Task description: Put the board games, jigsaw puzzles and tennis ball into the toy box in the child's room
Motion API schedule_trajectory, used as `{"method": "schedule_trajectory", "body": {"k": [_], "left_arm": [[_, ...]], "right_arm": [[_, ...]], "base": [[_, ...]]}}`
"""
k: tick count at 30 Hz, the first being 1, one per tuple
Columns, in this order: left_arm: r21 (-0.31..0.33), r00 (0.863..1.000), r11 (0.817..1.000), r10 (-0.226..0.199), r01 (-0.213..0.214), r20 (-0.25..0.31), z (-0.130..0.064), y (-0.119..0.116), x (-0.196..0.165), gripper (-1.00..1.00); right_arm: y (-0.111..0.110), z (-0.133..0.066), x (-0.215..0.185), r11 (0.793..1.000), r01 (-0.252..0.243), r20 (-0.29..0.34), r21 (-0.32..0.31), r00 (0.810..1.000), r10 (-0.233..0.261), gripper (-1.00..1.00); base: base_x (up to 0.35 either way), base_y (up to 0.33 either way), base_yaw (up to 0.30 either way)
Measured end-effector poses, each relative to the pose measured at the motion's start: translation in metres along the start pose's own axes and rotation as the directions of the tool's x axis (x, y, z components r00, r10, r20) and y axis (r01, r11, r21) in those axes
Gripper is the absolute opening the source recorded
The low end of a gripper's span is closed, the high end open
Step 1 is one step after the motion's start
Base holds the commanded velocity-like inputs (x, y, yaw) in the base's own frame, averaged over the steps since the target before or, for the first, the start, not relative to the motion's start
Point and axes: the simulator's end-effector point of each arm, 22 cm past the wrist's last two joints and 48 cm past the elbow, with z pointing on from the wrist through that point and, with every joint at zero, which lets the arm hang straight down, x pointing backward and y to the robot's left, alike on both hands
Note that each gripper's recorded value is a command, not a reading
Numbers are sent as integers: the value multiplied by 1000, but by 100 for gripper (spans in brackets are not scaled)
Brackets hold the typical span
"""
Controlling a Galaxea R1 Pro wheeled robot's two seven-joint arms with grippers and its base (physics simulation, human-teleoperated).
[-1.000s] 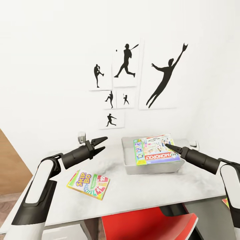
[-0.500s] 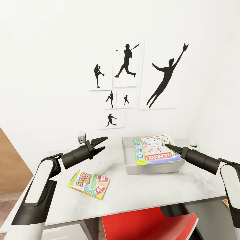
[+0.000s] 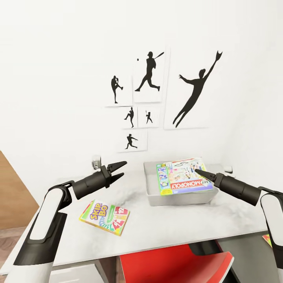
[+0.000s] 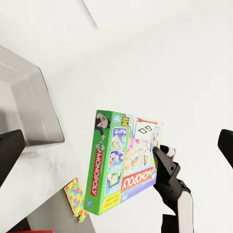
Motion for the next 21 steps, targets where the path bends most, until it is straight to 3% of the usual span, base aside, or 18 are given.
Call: {"method": "schedule_trajectory", "body": {"k": [10, 21], "left_arm": [[-1, 1000, 1000, 0, 0, 0, 0, 0, 0, 100], [-2, 1000, 1000, 0, 0, -1, 0, 0, 0, 100]], "right_arm": [[1, 2, 3, 1000, -2, -5, -2, 1000, 2, -100], [1, 3, 4, 1000, -3, -6, -4, 1000, 3, -100]], "base": [[0, -3, 0], [0, -96, 0]]}}
